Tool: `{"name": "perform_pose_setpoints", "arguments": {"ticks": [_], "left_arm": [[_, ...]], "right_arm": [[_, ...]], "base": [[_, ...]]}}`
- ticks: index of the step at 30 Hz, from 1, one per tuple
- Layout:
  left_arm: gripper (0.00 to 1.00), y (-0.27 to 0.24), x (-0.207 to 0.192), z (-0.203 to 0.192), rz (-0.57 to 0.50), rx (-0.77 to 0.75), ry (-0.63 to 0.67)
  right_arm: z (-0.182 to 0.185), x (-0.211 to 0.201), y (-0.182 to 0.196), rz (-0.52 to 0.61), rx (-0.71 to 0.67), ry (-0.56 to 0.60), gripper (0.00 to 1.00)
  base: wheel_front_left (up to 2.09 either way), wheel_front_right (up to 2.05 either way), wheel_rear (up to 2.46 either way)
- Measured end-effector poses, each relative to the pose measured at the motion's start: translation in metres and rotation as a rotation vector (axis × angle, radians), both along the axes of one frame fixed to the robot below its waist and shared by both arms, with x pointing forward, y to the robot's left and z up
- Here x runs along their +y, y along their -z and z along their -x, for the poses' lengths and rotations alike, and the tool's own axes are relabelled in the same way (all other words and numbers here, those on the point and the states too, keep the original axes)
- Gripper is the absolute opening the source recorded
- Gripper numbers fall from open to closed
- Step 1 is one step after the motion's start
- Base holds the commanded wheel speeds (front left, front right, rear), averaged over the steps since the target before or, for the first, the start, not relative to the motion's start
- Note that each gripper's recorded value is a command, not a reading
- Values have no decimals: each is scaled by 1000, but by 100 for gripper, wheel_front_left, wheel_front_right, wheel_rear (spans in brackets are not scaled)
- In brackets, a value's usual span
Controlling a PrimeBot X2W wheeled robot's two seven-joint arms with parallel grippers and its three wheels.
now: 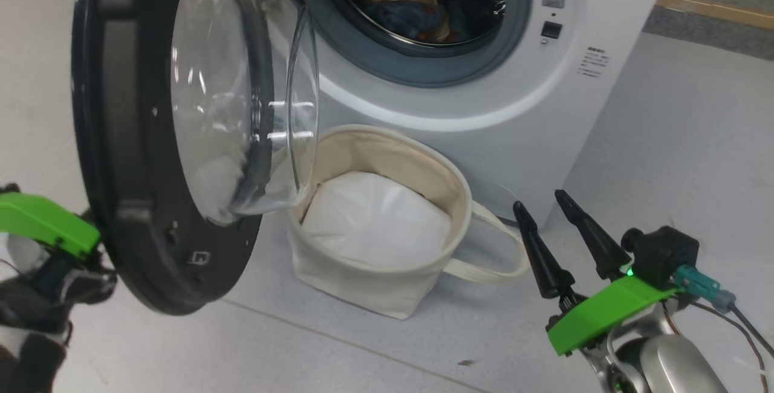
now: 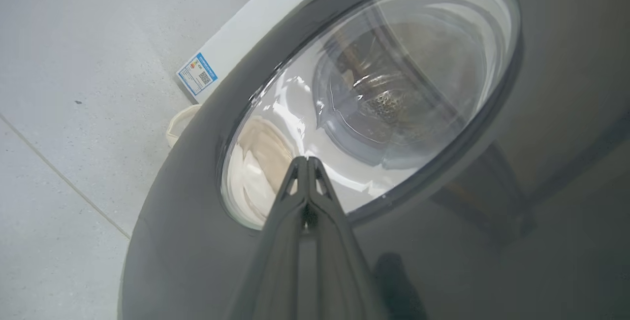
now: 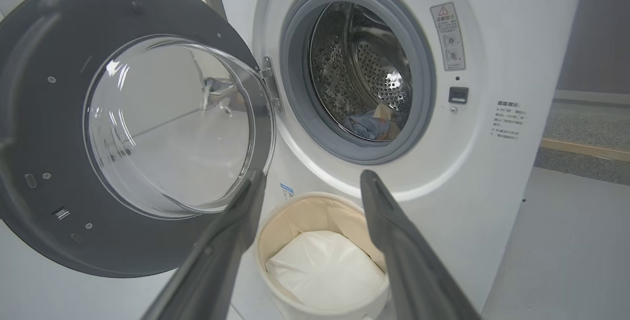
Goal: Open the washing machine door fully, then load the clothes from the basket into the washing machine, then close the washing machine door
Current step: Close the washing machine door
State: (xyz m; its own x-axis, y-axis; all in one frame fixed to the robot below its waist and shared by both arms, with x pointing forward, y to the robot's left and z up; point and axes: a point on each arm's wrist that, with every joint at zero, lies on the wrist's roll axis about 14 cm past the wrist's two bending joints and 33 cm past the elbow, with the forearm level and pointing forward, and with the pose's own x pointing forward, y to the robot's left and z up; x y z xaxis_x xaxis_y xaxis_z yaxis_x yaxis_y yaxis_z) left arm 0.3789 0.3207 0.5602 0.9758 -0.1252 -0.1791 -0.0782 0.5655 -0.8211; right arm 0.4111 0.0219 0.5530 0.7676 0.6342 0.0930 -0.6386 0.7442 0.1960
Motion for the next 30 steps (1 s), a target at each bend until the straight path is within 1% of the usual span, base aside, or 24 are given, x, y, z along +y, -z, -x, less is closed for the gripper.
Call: {"name": "perform_pose_setpoints", "arguments": {"ticks": [2, 6, 9, 11, 21, 26, 30], "left_arm": [[0, 4, -15, -2, -7, -2, 36], [0, 8, -43, -9, -67, -10, 107], [0, 4, -70, -20, -80, -40, 182], [0, 2, -78, -23, -86, -49, 204], [0, 1, -152, -52, -181, -101, 413], [0, 3, -198, -61, -207, -133, 535], [0, 3, -235, -65, -229, -185, 606]], "right_arm": [[1, -7, 1, -5, 1, 21, 100], [1, -21, 1, -16, 3, 64, 100], [-1, -38, 1, -28, 0, 118, 100], [-1, -43, 0, -32, -2, 134, 100], [0, -91, 5, -55, -8, 286, 100], [4, -116, 11, -62, 1, 364, 100], [9, -133, 16, -57, 6, 416, 100]], "base": [[0, 0, 0], [0, 0, 0], [0, 0, 0], [0, 0, 0], [0, 0, 0], [0, 0, 0], [0, 0, 0]]}}
